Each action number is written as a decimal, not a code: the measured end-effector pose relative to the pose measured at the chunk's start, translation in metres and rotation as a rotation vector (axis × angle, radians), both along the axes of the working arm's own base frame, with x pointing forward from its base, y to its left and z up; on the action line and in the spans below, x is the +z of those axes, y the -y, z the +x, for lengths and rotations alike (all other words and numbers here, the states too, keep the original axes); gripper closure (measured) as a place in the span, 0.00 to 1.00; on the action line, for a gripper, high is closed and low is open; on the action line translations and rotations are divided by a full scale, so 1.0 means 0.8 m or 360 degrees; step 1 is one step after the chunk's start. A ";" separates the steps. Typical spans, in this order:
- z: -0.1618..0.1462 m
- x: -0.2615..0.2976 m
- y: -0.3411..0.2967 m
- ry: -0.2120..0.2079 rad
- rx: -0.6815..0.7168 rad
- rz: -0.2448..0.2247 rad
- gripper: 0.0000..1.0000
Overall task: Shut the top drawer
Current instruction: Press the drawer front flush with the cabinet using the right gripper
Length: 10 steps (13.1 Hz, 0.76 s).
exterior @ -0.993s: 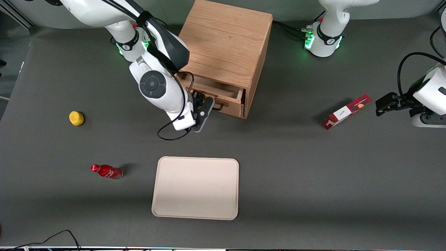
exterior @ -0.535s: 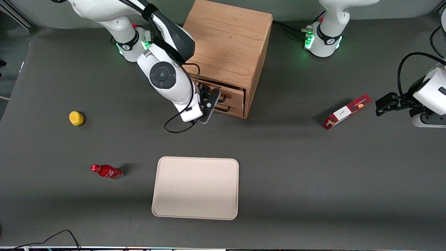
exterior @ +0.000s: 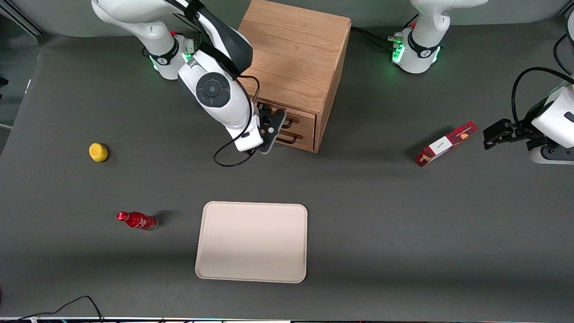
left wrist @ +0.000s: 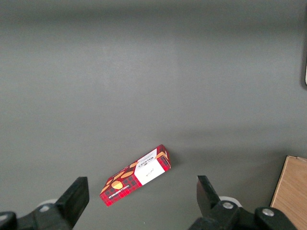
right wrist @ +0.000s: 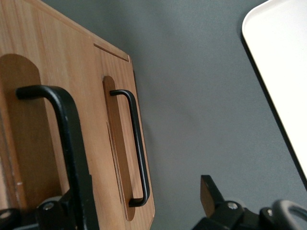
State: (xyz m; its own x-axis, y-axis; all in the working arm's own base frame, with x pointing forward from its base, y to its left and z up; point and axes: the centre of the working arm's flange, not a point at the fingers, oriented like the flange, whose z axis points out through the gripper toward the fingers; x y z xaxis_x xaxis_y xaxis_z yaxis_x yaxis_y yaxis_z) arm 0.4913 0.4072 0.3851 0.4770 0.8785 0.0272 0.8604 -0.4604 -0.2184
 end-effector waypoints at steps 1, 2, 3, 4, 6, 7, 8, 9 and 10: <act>0.000 0.001 0.000 -0.0003 -0.0008 0.0000 0.00; -0.001 0.002 0.000 -0.0008 -0.0014 0.0005 0.00; -0.001 0.004 0.001 -0.0013 -0.0018 0.0006 0.00; -0.001 0.008 0.002 -0.0018 -0.0020 0.0004 0.00; -0.003 0.022 0.003 -0.0044 -0.0018 -0.0004 0.00; -0.004 0.029 0.003 -0.0044 -0.0019 -0.0006 0.00; -0.003 0.035 0.005 -0.0050 -0.0021 -0.0009 0.00; -0.002 0.042 0.006 -0.0065 -0.0027 -0.0006 0.00; -0.001 0.052 0.007 -0.0079 -0.0033 0.0001 0.00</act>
State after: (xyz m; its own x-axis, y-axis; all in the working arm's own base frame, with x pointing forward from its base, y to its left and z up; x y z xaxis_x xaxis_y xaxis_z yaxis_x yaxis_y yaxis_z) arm 0.4905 0.4012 0.4266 0.4961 0.8683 0.0034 0.8386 -0.4781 -0.2611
